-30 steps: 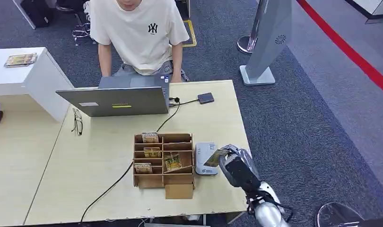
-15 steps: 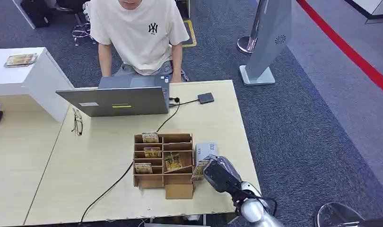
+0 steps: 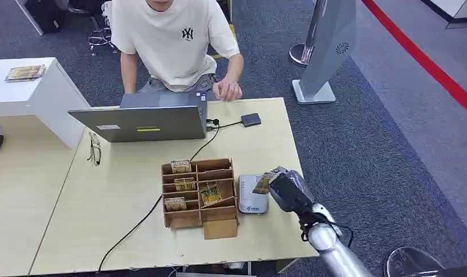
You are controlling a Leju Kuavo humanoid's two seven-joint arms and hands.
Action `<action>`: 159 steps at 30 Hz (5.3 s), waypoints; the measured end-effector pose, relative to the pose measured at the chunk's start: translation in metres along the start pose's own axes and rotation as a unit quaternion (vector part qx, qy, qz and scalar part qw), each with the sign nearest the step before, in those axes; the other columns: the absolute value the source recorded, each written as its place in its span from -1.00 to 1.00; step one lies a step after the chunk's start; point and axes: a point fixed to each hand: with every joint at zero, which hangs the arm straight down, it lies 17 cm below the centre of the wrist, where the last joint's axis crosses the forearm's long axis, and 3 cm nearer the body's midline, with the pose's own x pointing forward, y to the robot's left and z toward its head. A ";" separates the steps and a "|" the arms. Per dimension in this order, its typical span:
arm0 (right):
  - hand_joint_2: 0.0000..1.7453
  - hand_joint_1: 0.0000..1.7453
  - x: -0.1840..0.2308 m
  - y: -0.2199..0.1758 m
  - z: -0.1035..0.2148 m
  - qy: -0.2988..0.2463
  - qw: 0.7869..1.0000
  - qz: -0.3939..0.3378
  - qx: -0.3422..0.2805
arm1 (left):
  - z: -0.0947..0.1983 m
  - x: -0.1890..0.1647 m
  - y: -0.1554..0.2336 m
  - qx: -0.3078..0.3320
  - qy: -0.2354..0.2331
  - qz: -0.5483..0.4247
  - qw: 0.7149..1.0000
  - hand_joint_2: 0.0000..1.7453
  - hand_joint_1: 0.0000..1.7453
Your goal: Pass the card to the sensor for recognition and then transmit it.
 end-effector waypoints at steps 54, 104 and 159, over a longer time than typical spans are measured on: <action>1.00 1.00 0.028 -0.012 0.051 -0.032 0.998 -0.049 0.007 | 0.006 -0.009 -0.026 -0.025 0.015 0.043 0.999 -1.00 -1.00; 1.00 1.00 -0.059 0.017 0.052 0.091 0.993 0.015 0.075 | 0.002 -0.003 -0.006 -0.004 0.009 0.044 0.999 -1.00 -1.00; 1.00 1.00 -0.051 0.036 0.050 0.083 0.989 0.066 0.104 | 0.004 -0.008 -0.017 -0.018 0.021 0.056 0.998 -1.00 -1.00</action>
